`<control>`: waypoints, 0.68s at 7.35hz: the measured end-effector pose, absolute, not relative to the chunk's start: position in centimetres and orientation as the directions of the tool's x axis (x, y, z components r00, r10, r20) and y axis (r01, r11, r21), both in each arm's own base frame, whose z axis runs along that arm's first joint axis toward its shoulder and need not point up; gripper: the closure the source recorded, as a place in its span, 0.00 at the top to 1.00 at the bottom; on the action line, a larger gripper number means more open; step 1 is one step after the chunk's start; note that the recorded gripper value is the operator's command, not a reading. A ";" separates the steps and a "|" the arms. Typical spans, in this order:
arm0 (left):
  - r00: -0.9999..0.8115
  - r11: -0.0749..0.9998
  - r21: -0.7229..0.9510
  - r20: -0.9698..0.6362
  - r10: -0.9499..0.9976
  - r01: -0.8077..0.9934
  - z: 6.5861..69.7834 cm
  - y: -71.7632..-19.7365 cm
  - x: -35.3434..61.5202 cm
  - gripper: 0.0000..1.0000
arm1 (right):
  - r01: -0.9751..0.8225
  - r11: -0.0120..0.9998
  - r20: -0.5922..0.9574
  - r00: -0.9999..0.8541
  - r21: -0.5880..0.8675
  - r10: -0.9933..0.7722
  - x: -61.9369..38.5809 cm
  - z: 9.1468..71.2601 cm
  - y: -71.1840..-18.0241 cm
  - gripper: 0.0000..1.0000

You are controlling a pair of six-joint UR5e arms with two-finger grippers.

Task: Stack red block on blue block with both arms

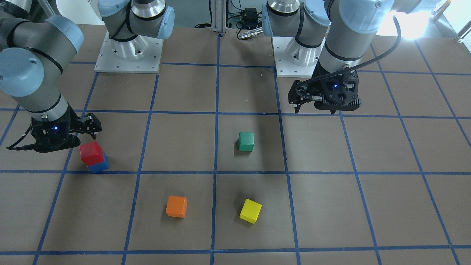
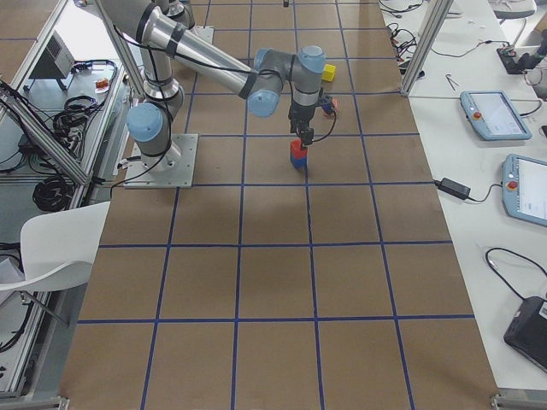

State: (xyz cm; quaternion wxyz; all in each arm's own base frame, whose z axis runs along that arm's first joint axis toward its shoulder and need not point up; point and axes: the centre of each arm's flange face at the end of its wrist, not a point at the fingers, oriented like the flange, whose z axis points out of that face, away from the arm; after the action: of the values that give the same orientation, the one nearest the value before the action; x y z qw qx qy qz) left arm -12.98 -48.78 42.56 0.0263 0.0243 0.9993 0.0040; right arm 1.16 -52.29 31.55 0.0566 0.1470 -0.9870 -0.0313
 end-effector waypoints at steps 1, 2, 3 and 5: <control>-0.997 0.999 0.009 -0.052 0.049 0.049 42.5 -48.7 -13.0 1.00 | -0.247 0.967 0.078 -0.965 0.056 -0.251 3.3 33.9 -52.1 1.00; -0.997 0.999 0.009 -0.052 0.050 0.049 42.4 -48.5 -13.1 1.00 | -0.220 0.974 0.060 -0.973 0.048 -0.223 6.0 36.7 -52.3 1.00; -0.997 0.999 0.008 -0.053 0.050 0.049 42.3 -48.4 -13.1 1.00 | -0.211 0.976 0.048 -0.976 0.058 -0.214 8.2 39.6 -52.5 1.00; -0.998 0.999 0.005 -0.054 0.046 0.046 42.2 -48.3 -13.2 1.00 | -0.186 0.981 0.046 -0.981 0.060 -0.189 12.4 44.6 -52.3 1.00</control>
State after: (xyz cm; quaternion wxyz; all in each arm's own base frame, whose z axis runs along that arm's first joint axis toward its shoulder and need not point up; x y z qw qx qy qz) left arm -13.18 -48.25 42.25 0.0269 0.0229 0.9994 0.0021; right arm 12.41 -52.26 44.55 0.0256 0.0943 -0.9948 -0.0278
